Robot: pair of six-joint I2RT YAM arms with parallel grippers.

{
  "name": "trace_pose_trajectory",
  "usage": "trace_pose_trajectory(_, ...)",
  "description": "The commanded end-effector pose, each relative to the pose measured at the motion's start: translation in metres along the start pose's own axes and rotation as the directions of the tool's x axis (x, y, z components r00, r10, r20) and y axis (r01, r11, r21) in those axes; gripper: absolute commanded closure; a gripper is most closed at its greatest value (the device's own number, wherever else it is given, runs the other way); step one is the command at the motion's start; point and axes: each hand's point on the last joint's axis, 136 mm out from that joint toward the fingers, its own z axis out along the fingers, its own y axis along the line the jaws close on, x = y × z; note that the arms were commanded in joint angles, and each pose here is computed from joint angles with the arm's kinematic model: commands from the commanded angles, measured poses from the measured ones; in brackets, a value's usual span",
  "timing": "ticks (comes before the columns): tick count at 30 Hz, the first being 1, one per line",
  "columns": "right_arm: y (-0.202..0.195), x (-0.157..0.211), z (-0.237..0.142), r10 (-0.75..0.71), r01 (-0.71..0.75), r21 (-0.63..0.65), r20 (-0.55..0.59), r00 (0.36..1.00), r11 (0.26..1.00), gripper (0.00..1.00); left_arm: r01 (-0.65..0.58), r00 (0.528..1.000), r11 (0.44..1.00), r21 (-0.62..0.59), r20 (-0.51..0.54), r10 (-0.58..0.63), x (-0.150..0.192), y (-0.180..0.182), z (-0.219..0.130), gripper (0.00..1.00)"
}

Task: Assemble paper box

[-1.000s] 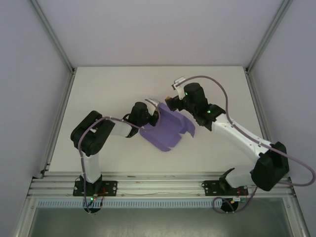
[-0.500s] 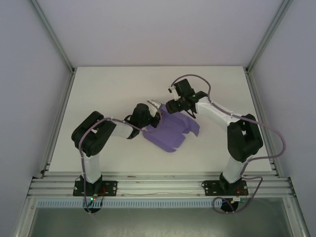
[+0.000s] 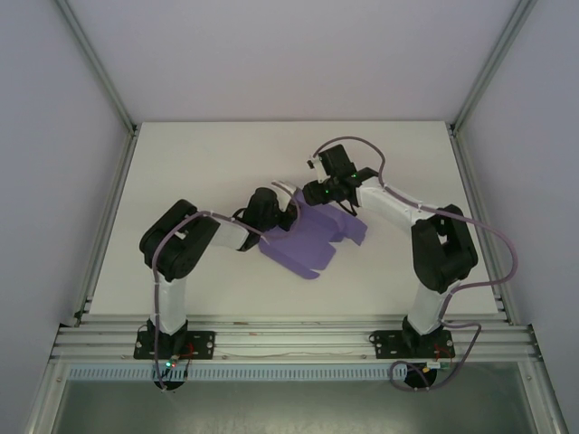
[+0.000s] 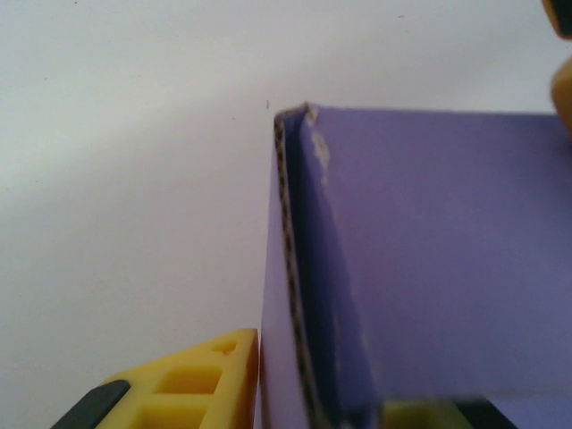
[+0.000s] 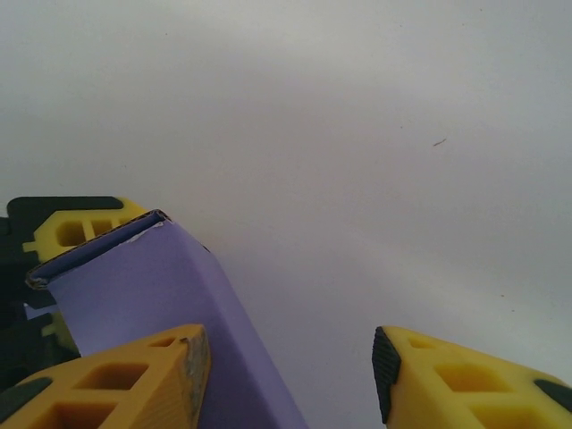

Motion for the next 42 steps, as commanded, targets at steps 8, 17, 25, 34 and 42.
trace_pose_trajectory(8,-0.005,0.062,0.023,0.006,-0.005,0.005,-0.196,0.981,1.000,0.48,0.057,0.998,0.994,-0.096,0.015,-0.056,-0.018,0.016,0.008,0.90)
trace_pose_trajectory(17,-0.018,0.025,-0.024,0.097,-0.099,0.097,0.025,0.995,0.990,0.22,0.179,0.984,0.966,-0.184,0.048,-0.173,-0.020,0.032,-0.008,1.00)
trace_pose_trajectory(25,-0.018,0.025,-0.114,0.125,-0.139,0.036,0.271,0.954,0.990,0.07,0.336,0.942,0.939,-0.078,0.042,-0.334,-0.039,0.038,-0.022,1.00)
trace_pose_trajectory(34,-0.018,0.037,-0.128,0.114,-0.114,-0.015,0.242,0.964,0.993,0.24,0.345,0.937,0.932,0.115,0.021,-0.349,-0.057,0.011,-0.034,1.00)
trace_pose_trajectory(42,-0.010,0.022,-0.121,0.095,-0.084,-0.058,0.235,0.967,0.995,0.93,0.385,0.923,0.923,0.016,0.029,-0.385,-0.059,0.027,-0.032,1.00)
